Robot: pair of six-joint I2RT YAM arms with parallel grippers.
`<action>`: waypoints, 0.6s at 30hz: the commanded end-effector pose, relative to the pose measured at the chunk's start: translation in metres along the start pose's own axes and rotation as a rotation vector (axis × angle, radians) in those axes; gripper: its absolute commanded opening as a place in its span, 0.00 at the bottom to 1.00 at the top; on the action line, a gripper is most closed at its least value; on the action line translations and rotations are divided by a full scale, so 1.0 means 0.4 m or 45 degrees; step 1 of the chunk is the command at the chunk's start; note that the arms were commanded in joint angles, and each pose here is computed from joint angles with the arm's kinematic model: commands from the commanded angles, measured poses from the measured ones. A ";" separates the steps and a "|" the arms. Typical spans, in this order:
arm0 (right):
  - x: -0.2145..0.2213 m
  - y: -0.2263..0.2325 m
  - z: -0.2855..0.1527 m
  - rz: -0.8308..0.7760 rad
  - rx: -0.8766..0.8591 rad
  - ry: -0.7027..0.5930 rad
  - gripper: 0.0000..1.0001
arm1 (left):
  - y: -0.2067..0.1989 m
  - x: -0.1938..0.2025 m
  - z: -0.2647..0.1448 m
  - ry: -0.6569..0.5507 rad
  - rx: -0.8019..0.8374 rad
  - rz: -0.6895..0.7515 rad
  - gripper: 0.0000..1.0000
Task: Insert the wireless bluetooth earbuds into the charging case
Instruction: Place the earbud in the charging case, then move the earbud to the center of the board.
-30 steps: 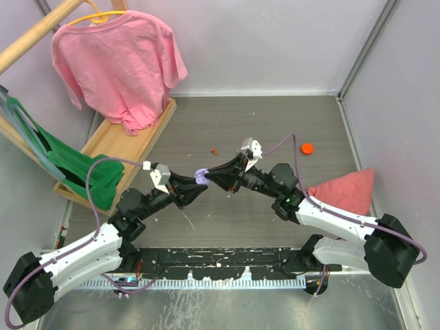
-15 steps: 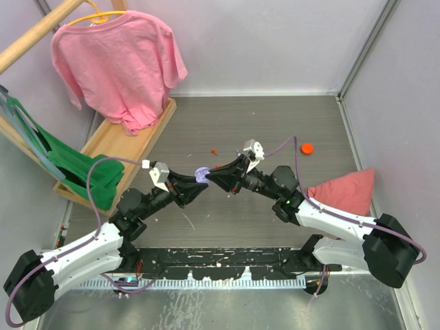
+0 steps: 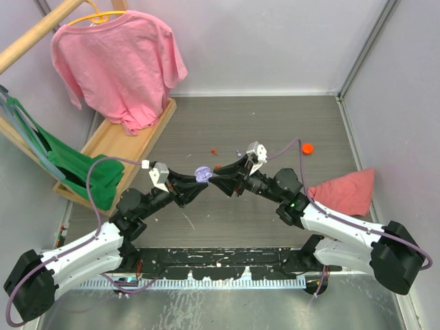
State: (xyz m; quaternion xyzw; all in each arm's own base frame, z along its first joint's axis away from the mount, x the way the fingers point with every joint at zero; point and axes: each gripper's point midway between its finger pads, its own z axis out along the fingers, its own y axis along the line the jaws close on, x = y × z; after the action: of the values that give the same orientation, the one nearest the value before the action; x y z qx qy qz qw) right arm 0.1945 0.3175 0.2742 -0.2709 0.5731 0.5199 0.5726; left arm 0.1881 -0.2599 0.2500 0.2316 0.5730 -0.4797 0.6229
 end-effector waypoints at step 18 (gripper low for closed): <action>0.030 -0.255 -0.054 -0.116 0.596 0.305 0.60 | 0.094 0.029 -0.053 0.086 -0.245 0.193 0.00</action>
State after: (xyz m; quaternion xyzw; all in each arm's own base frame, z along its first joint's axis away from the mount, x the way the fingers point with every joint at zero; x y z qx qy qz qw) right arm 0.2473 0.2842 0.2460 -0.2388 0.6832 0.3673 0.5843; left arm 0.1979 -0.2443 0.2228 0.2439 0.6097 -0.4092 0.6335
